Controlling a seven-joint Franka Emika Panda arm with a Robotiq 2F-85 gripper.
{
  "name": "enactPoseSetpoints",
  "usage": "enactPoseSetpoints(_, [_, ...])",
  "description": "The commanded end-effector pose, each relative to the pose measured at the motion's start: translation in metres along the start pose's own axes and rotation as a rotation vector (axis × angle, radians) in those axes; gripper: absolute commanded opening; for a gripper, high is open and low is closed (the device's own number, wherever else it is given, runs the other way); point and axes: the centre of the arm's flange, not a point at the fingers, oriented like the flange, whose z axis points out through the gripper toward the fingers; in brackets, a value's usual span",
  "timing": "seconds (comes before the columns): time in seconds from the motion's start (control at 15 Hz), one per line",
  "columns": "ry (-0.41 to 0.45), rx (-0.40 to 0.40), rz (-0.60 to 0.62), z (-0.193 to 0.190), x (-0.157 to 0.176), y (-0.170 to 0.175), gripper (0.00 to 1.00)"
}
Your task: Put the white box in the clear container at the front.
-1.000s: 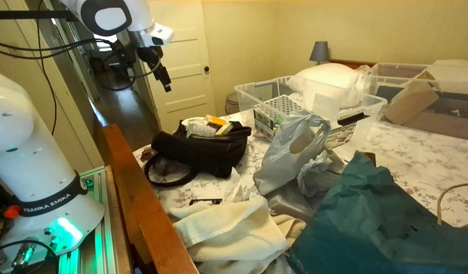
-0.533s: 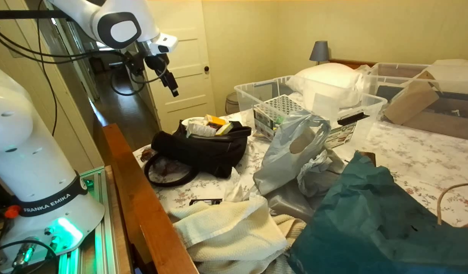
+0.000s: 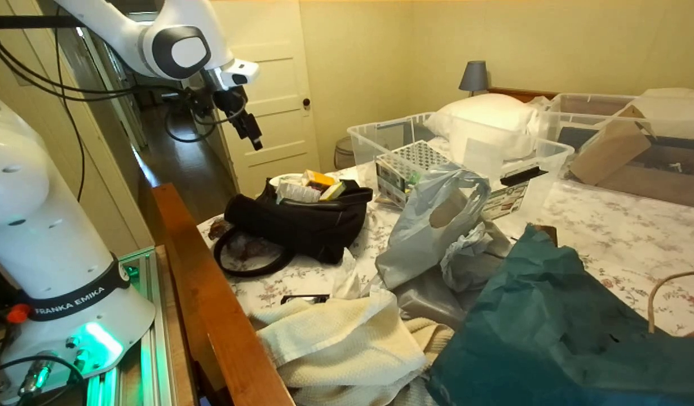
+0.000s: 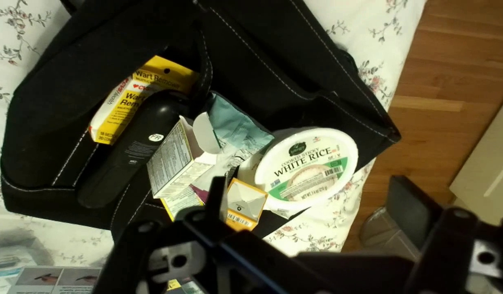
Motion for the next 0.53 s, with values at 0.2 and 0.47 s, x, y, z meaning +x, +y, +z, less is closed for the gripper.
enactPoseSetpoints(0.2, [0.002,-0.185,-0.086,0.052,0.019,-0.050,1.00])
enactPoseSetpoints(0.47, [0.015,-0.170,-0.095,0.042,0.010,-0.040,1.00])
